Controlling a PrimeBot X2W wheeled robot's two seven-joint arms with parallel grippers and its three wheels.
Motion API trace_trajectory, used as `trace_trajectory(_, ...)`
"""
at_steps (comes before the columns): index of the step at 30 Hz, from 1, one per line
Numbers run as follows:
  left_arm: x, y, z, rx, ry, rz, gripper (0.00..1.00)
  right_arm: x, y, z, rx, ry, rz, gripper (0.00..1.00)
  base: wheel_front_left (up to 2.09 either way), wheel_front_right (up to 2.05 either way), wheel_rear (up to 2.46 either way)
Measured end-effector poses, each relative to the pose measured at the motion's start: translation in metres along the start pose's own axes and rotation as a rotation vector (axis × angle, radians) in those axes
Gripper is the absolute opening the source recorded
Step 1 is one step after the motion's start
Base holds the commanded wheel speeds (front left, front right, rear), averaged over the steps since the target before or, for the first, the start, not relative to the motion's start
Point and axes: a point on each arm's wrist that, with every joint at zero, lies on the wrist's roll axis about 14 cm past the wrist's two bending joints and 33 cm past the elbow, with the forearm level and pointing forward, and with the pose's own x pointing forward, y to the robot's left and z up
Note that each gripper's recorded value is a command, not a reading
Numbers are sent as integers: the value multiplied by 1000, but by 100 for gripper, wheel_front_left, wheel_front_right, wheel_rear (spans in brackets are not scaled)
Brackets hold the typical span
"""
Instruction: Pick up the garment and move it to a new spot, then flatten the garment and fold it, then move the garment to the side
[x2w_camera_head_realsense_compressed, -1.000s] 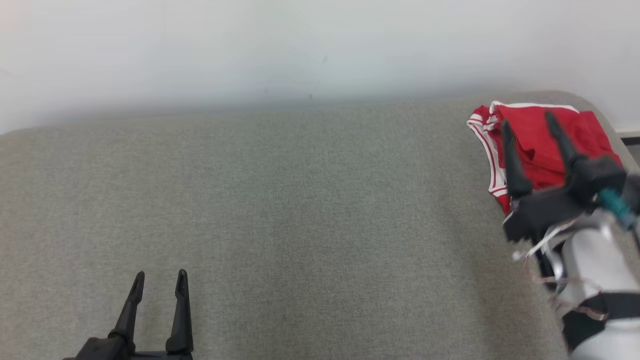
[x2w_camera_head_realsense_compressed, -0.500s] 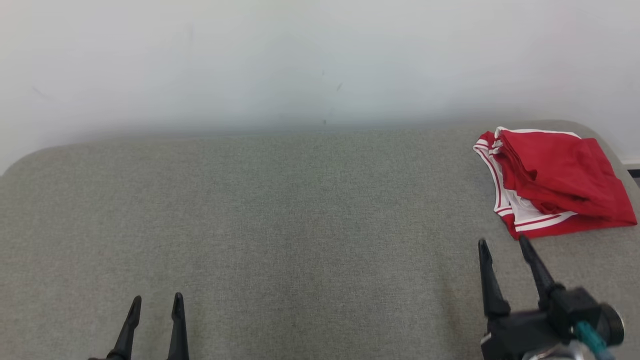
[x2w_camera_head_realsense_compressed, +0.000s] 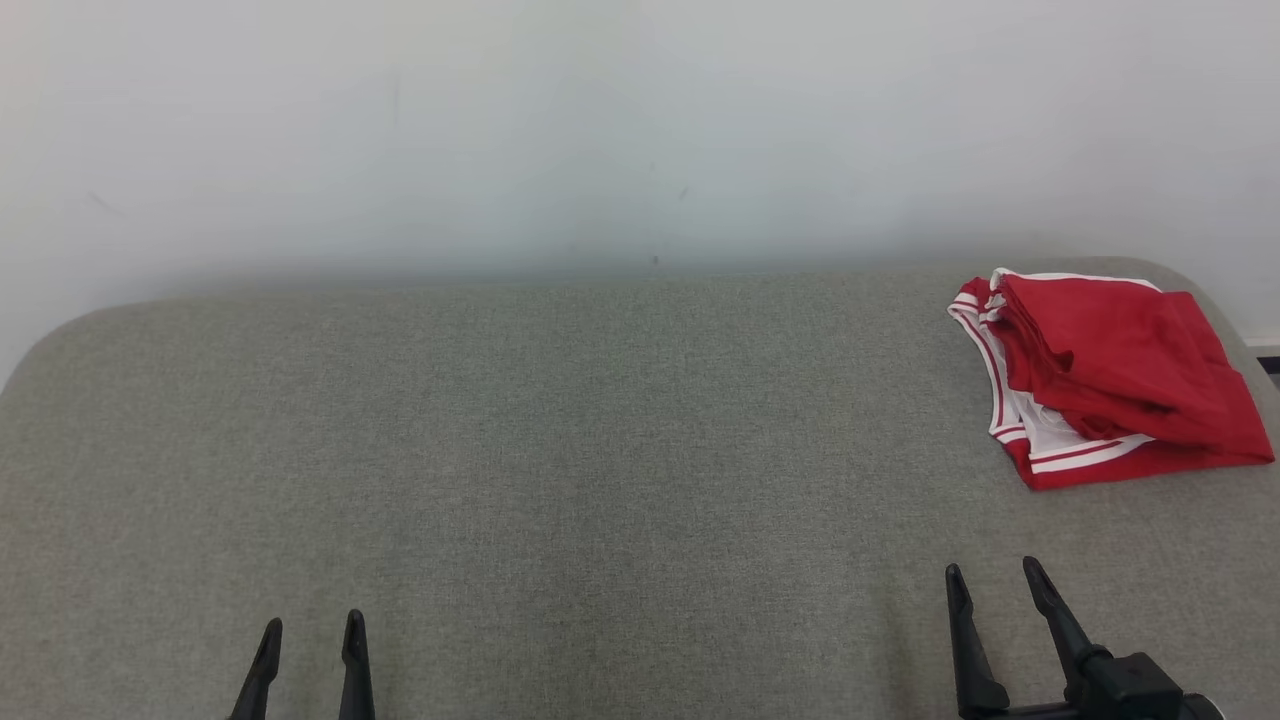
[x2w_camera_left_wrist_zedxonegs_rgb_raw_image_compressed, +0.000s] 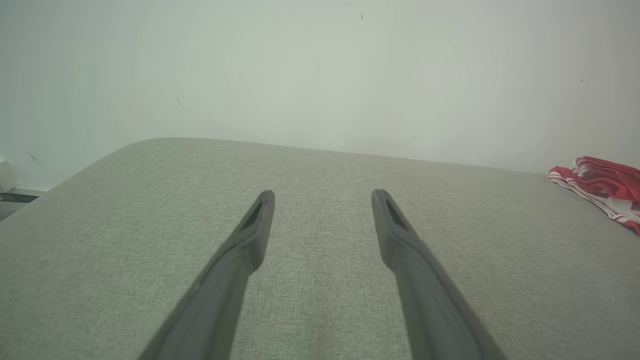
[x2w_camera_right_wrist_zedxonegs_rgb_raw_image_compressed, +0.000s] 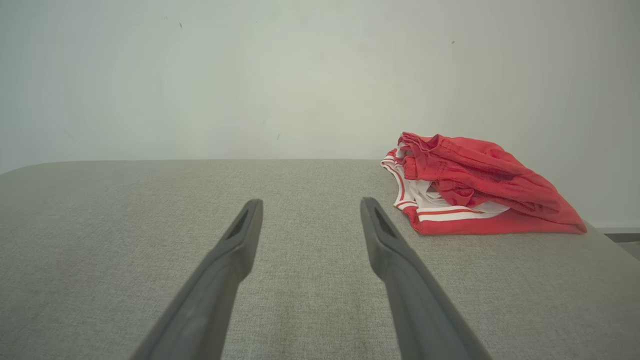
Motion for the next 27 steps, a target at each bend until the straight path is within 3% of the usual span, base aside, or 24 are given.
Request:
trace_trajectory(20, -7, 12, -3, 38, 14, 49, 100, 0, 11, -10, 51, 29, 26, 100, 0, 0, 0)
trace_trajectory(21, -8, 12, -6, 36, 21, 50, 0, 0, 12, -12, 52, 36, 26, 0, 0, 0, 0)
trace_trajectory(27, -15, 15, -26, 4, 90, 69, 0, -10, 10, -34, 78, 112, 13, 0, 0, 0, 0)
